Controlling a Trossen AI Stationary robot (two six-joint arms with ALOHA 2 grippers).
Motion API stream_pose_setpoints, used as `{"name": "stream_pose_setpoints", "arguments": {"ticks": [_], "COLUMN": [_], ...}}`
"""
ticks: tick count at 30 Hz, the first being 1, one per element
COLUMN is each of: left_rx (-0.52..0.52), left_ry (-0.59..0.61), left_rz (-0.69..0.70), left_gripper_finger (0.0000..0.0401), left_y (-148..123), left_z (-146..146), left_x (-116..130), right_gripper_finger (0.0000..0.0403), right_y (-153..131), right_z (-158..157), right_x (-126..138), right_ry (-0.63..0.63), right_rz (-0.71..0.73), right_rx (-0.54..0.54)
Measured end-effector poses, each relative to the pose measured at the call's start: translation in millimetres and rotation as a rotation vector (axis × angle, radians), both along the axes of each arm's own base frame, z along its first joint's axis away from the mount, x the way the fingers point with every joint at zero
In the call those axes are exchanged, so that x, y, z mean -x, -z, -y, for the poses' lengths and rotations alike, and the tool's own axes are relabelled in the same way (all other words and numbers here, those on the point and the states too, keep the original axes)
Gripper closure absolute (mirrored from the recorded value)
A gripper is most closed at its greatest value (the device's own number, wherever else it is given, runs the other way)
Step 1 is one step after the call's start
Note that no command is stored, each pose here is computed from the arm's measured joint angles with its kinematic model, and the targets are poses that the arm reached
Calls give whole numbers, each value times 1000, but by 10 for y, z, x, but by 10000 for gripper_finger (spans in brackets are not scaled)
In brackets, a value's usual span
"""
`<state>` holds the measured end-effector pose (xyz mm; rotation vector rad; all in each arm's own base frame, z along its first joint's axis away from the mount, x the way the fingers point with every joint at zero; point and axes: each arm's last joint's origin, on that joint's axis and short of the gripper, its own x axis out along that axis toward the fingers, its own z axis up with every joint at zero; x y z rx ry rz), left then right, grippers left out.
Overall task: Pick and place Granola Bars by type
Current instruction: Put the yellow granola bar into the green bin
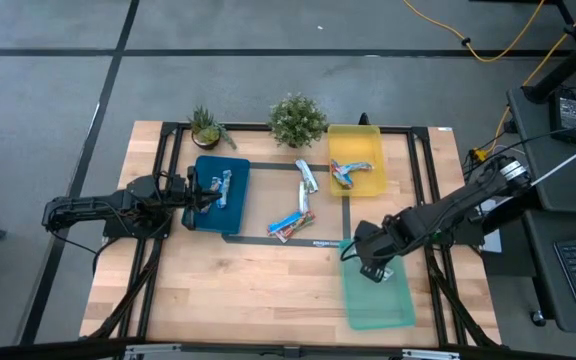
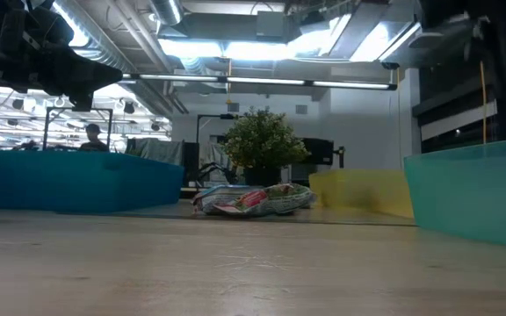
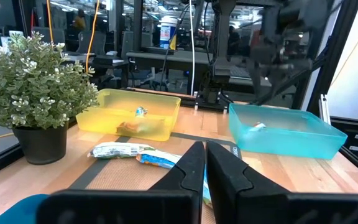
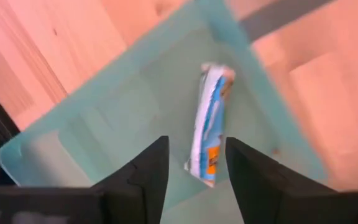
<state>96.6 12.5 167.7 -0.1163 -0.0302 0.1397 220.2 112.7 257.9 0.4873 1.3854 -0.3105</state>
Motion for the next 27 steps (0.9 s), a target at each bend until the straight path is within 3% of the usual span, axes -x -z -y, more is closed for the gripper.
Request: {"name": "stream_pose_setpoints", "arguments": {"ticks": [8, 17, 27], "left_rx": [0, 0, 0], "left_ry": [0, 0, 0], "left_rz": [0, 0, 0], "left_gripper_finger": [395, 390, 393], "left_y": [0, 0, 1], "left_z": [0, 0, 0], "left_x": [0, 0, 0], "right_gripper_finger": [242, 242, 242], "right_y": [-466, -572, -674], "right_z": [186, 505, 958], "right_x": [-160, -325, -571], "right_ry": [7, 6, -24], "right_rz": [130, 204, 398], "right_rx": [71, 96, 150]}}
